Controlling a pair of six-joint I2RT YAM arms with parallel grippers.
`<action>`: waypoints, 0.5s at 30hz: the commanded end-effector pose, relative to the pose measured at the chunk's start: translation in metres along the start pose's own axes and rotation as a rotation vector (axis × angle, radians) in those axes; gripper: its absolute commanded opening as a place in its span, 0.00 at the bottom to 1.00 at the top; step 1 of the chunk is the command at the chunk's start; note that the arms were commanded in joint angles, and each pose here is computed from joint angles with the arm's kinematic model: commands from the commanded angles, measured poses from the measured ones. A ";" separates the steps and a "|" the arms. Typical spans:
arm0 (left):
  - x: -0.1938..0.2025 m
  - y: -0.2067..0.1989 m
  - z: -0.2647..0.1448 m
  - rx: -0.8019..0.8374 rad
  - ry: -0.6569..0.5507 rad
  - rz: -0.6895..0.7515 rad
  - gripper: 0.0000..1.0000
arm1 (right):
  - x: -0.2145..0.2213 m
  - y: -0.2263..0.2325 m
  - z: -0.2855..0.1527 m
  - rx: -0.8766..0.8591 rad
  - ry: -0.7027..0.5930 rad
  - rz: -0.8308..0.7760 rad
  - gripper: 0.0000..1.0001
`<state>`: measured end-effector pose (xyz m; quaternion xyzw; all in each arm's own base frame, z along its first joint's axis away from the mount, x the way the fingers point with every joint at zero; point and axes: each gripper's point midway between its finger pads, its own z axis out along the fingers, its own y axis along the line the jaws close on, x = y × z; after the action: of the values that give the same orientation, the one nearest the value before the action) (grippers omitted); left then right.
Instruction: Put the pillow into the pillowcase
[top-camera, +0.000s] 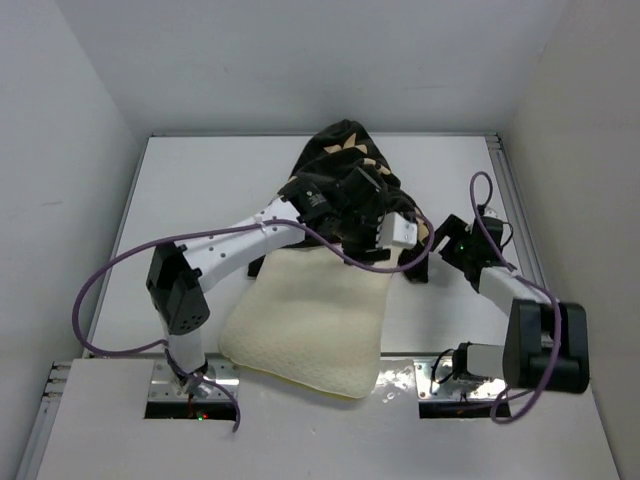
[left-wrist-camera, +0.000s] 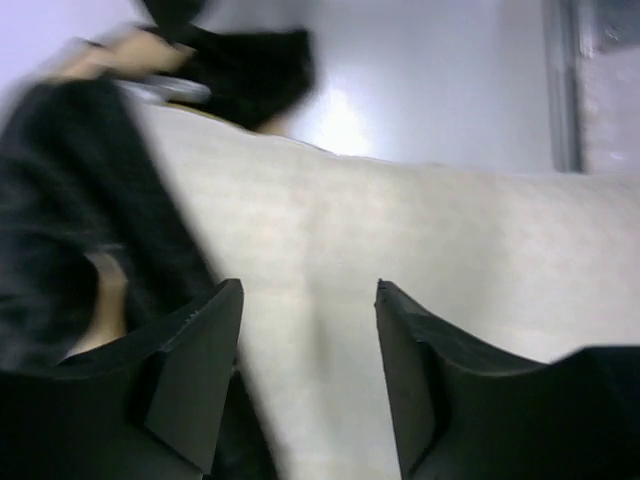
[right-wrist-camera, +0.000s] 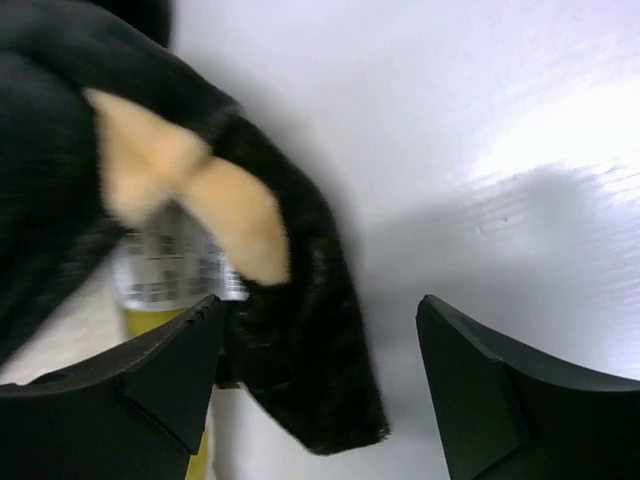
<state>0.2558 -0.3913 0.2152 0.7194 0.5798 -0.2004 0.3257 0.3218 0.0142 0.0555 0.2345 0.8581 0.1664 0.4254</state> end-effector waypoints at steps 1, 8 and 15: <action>0.030 -0.060 0.020 0.232 0.064 0.059 0.56 | -0.009 0.013 0.017 -0.068 0.026 0.038 0.77; 0.074 -0.065 0.049 0.215 0.174 0.121 1.00 | -0.006 0.021 0.044 -0.115 0.093 0.016 0.78; 0.089 -0.049 0.081 0.156 0.198 0.188 1.00 | 0.013 0.017 0.059 -0.138 0.111 0.086 0.57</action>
<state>0.2243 -0.3650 0.0937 0.7971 0.5488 -0.1599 0.1947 0.3544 0.0325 0.0120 0.2382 0.8719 0.2297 0.3609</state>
